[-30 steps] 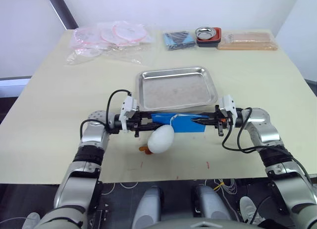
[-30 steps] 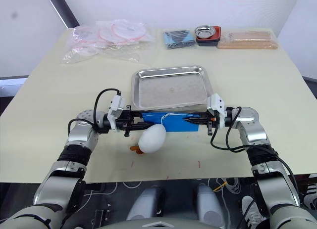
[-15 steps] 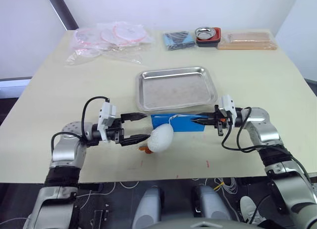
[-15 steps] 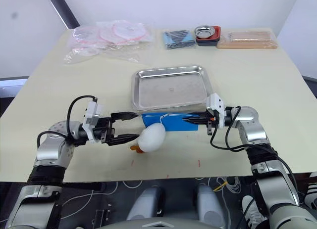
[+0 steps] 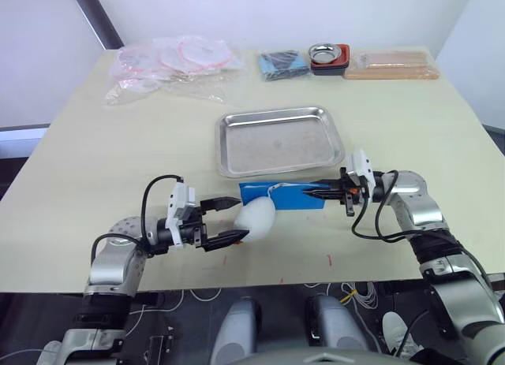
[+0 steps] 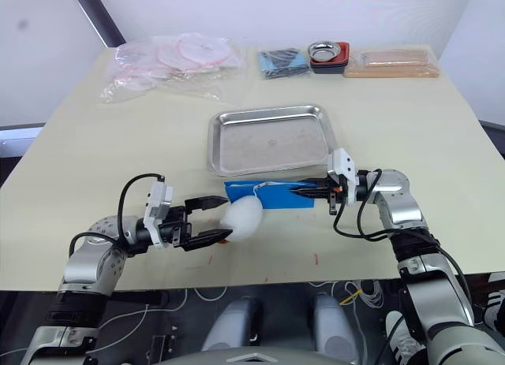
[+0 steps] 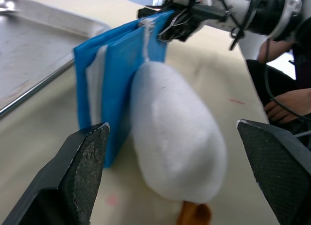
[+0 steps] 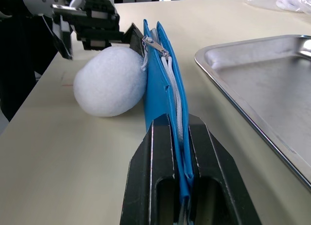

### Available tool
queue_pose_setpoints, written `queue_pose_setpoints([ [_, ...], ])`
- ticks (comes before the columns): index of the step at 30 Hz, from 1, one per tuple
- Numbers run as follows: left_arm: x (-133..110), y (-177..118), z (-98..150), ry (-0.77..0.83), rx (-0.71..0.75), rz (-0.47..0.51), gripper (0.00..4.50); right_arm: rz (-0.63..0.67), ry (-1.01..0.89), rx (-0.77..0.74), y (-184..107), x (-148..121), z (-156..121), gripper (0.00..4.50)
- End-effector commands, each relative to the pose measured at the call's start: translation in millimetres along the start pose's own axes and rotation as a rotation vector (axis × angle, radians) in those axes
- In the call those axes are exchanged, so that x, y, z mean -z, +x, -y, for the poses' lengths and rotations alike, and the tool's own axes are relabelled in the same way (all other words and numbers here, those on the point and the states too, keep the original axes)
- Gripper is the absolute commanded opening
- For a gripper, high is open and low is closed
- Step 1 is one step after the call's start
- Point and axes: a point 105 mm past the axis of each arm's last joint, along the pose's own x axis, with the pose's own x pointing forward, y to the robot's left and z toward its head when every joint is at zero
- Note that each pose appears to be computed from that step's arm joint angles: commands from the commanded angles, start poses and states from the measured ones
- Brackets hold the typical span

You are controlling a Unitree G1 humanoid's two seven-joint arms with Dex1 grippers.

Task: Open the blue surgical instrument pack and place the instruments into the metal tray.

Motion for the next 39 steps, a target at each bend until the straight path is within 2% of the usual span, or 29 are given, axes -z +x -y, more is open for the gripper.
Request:
queue_pose_setpoints([
  [1, -3, 2, 5, 0.009, 0.034, 0.030, 4.47, 0.002, -0.027, -0.006, 1, -4, -1, 0.00],
  [4, 0, 0, 5, -0.003, 0.043, 0.022, 3.08, 0.002, -0.026, -0.003, 1, -4, -1, 0.00],
  [5, 0, 0, 5, -0.003, 0.043, 0.021, 3.08, 0.003, -0.026, -0.003, 1, -4, -1, 0.00],
  [6, 0, -1, 5, -0.002, 0.045, 0.020, 2.33, 0.003, -0.026, -0.003, 1, -4, -1, 0.00],
  [8, 0, -1, 5, -0.004, 0.048, 0.019, 1.60, 0.004, -0.025, -0.001, 1, -3, -1, 0.00],
  [9, 1, -2, 5, -0.005, 0.049, 0.017, 1.05, 0.005, -0.025, 0.000, 1, -3, -1, 0.00],
  [12, 2, -3, 5, -0.004, 0.050, 0.013, 0.03, 0.006, -0.025, 0.002, 1, -3, -1, 0.00],
  [19, 2, -12, -3, 0.051, 0.034, -0.021, 0.03, 0.008, -0.022, 0.006, 1, -2, -2, 0.00],
  [24, -15, -24, -13, 0.087, -0.011, -0.006, 0.03, 0.011, -0.023, 0.009, 1, -3, -2, 0.00],
  [35, -34, -77, -31, 0.116, -0.148, -0.068, 0.03, 0.014, -0.021, 0.014, -1, -2, -2, 0.00],
  [39, -36, -84, -34, 0.128, -0.174, -0.089, 0.03, 0.016, -0.020, 0.011, 1, -2, -2, 0.00],
])
